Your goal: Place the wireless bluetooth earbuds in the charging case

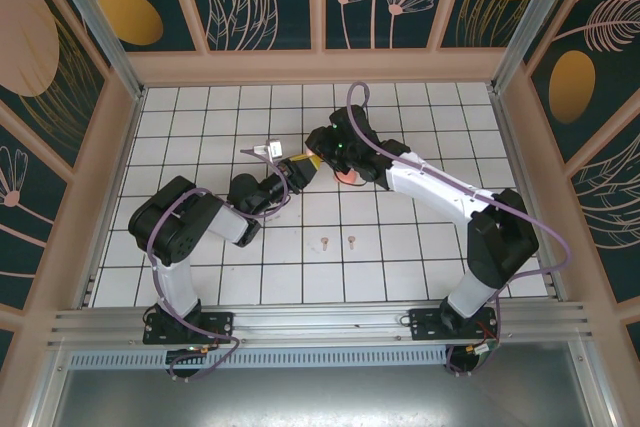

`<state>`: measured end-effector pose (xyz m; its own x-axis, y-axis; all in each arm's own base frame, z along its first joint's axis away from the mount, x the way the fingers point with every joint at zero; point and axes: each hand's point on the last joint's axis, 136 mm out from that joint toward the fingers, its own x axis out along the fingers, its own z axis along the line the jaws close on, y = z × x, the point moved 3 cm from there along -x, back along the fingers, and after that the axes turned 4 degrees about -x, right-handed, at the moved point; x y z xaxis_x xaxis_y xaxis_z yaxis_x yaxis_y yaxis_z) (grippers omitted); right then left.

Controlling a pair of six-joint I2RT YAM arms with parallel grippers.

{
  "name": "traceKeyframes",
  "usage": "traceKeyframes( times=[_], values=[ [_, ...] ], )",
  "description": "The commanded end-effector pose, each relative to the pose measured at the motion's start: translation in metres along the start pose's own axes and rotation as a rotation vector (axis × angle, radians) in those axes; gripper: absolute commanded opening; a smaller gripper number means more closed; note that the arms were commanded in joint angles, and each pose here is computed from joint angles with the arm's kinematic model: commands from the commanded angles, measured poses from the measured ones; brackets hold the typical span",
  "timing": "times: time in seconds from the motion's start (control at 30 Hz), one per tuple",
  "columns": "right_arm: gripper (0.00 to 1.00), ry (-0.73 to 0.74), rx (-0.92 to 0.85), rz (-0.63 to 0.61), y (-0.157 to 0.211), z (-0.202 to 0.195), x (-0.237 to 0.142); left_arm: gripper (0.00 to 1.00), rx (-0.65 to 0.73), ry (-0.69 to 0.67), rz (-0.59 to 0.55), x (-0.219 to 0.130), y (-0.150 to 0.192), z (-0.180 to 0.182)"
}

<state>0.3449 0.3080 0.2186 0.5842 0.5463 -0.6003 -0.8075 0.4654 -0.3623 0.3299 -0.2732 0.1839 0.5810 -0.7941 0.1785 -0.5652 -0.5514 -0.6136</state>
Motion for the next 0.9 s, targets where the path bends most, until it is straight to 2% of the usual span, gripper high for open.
traceKeyframes(
  times=[0.0,0.23,0.27,0.4,0.5,0.67,0.87],
  values=[
    [0.35,-0.029,0.001,-0.027,-0.007,0.014,0.0,0.3,0.07,0.155,-0.116,-0.005,-0.022,-0.037],
    [0.36,-0.037,-0.002,-0.026,-0.007,0.015,-0.003,0.16,0.073,0.172,-0.116,-0.002,-0.025,-0.041],
    [0.39,-0.042,-0.004,-0.027,-0.008,0.016,-0.004,0.14,0.074,0.175,-0.114,-0.001,-0.025,-0.042],
    [0.63,-0.06,0.001,-0.052,-0.02,0.019,-0.012,0.07,0.064,0.185,-0.112,0.0,-0.027,-0.045],
    [0.66,-0.087,0.0,-0.117,-0.041,0.019,-0.033,0.03,0.054,0.179,-0.095,0.001,-0.027,-0.046],
    [0.67,-0.142,-0.078,-0.193,-0.061,0.009,-0.073,0.0,0.078,0.172,0.013,0.006,-0.02,-0.053],
    [0.67,-0.213,-0.311,-0.192,-0.059,-0.016,-0.1,0.0,0.155,0.185,0.195,0.009,-0.015,-0.066]
  ],
)
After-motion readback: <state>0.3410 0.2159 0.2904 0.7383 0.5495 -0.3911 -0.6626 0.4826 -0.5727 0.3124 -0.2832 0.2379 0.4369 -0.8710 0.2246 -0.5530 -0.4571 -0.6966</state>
